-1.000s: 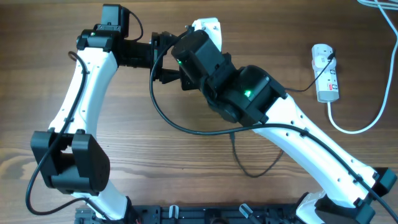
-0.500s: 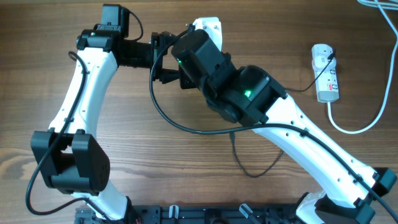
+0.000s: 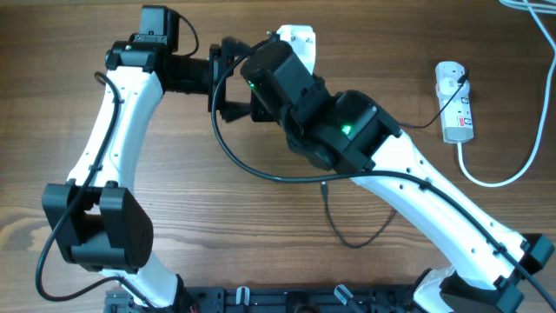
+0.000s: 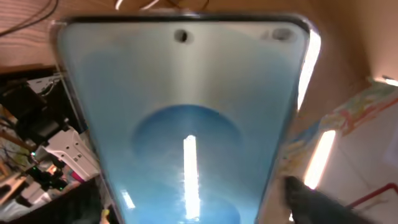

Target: Plug charger to phone and switch on socket

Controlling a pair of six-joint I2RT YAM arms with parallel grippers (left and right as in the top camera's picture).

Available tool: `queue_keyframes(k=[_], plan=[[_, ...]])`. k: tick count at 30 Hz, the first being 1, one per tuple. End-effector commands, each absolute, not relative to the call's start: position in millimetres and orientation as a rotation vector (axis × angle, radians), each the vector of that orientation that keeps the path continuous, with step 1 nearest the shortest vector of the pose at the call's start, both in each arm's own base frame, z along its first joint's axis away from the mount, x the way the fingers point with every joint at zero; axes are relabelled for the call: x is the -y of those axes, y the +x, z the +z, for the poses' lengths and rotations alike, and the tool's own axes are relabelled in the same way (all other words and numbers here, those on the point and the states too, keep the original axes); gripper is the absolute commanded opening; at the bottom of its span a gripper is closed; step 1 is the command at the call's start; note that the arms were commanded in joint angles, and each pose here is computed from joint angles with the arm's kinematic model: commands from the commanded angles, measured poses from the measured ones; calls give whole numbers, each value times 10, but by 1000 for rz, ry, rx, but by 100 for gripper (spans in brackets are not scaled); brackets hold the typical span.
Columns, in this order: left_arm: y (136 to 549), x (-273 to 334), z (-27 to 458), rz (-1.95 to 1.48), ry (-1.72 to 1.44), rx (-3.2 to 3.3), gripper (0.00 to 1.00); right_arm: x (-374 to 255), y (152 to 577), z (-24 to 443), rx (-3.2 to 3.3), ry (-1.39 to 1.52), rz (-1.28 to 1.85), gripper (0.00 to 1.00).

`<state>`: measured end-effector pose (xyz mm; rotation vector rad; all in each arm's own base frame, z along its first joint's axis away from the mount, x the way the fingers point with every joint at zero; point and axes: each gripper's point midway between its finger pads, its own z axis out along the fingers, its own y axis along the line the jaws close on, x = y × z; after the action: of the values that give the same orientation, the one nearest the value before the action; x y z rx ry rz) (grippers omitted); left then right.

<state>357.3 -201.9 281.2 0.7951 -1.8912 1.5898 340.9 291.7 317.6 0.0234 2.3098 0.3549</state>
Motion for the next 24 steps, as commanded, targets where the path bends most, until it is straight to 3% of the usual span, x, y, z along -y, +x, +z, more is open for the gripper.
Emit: queue_keyframes(k=[1,5,8,9,10,11,13,24], plan=[[3525,2019,3017,1643,738,1891,100,-2924,3458,3220,-2286,309,465,4],[3525,2019,3017,1643,738,1891,100,-2768,3500,3259,-2145,878,622,4],[3525,2019,3017,1643,738,1891,97,-2738,3475,3245,-2065,1147,724,4],[3525,2019,3017,1643,738,1891,91,-2737,3473,3243,-2034,1226,757,4],[3525,2019,3017,1643,739,1891,75,-2738,3474,3244,-2001,1298,788,4],[3525,2019,3017,1643,739,1891,65,-2739,3475,3245,-1984,1334,805,4],[3525,2019,3017,1643,739,1891,55,-2741,3474,3246,-1951,1402,835,4],[3524,2019,3017,1619,770,1865,40,-2739,3457,3223,-1870,1576,896,4]])
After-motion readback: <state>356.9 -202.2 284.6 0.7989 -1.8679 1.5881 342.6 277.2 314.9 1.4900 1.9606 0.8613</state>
